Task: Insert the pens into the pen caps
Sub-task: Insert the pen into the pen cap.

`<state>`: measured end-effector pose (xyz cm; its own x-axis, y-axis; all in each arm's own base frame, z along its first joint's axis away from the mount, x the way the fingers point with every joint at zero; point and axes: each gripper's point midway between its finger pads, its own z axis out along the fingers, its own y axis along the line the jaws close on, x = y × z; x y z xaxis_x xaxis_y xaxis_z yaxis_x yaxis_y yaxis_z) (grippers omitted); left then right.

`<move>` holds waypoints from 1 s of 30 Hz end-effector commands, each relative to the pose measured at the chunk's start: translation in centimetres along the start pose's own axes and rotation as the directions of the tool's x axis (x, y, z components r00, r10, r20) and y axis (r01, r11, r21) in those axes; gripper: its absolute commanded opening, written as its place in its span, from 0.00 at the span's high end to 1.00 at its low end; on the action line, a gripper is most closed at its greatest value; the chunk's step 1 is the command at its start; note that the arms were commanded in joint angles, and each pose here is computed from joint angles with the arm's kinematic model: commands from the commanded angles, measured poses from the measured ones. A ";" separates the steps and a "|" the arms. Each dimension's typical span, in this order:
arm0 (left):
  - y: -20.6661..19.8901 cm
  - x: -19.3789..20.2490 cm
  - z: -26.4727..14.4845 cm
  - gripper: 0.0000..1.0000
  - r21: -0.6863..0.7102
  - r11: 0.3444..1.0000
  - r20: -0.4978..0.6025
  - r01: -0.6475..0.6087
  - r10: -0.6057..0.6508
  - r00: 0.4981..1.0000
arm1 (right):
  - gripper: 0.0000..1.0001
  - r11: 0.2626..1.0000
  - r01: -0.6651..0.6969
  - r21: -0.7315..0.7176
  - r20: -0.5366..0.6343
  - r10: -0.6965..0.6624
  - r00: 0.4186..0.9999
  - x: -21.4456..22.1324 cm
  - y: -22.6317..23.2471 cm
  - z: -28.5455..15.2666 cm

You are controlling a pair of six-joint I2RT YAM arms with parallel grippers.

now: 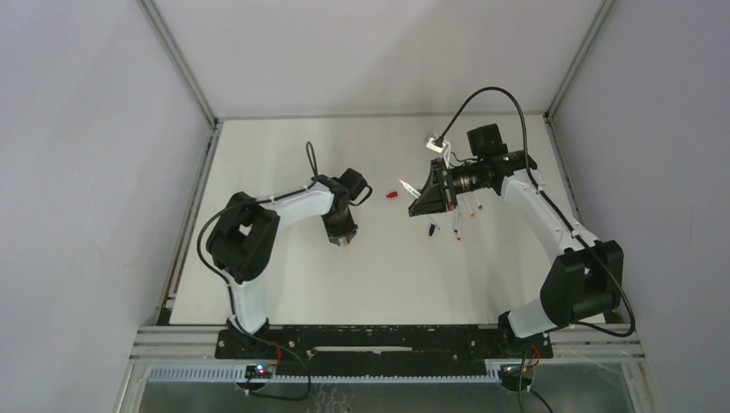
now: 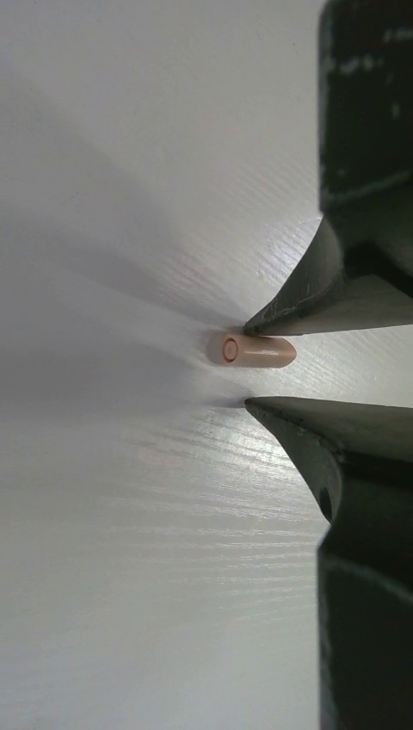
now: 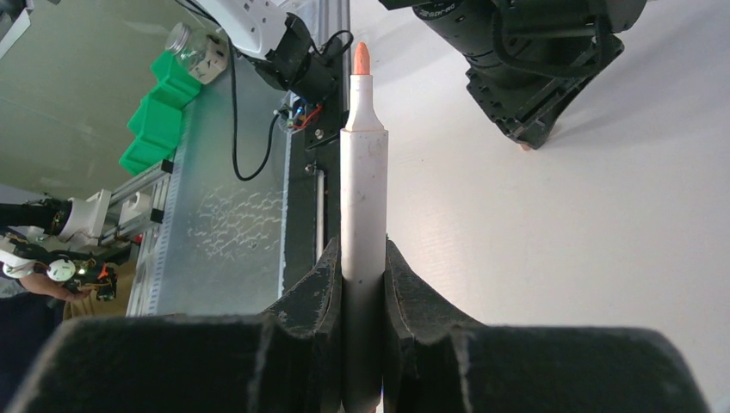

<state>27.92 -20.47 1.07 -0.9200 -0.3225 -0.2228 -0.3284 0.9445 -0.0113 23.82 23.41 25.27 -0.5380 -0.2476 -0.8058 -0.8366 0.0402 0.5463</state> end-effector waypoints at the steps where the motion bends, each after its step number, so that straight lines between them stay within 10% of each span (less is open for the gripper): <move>1: 2.6 2.2 3.2 0.66 -0.109 0.992 -0.112 -0.059 0.047 0.993 | 1.00 0.996 0.089 -0.017 0.031 -0.088 0.996 -1.7 1.7 -0.6; 13: 2.9 3.7 4.6 0.91 -0.072 0.996 -0.230 -0.062 0.044 0.972 | 1.00 0.995 0.094 -0.018 0.038 -0.093 0.995 -1.8 1.9 -0.8; 30: -1.1 -2.4 -6.6 1.00 0.406 0.914 0.173 0.002 -0.079 0.982 | 1.00 0.992 0.103 -0.077 -0.033 -0.106 0.994 0.2 2.1 1.9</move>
<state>27.34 -19.38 3.46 -0.9117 -0.3166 -0.2618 -0.2711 0.9425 -0.1957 22.14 24.36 25.57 -0.5080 -0.2721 -0.8173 -0.8466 -0.0171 0.5319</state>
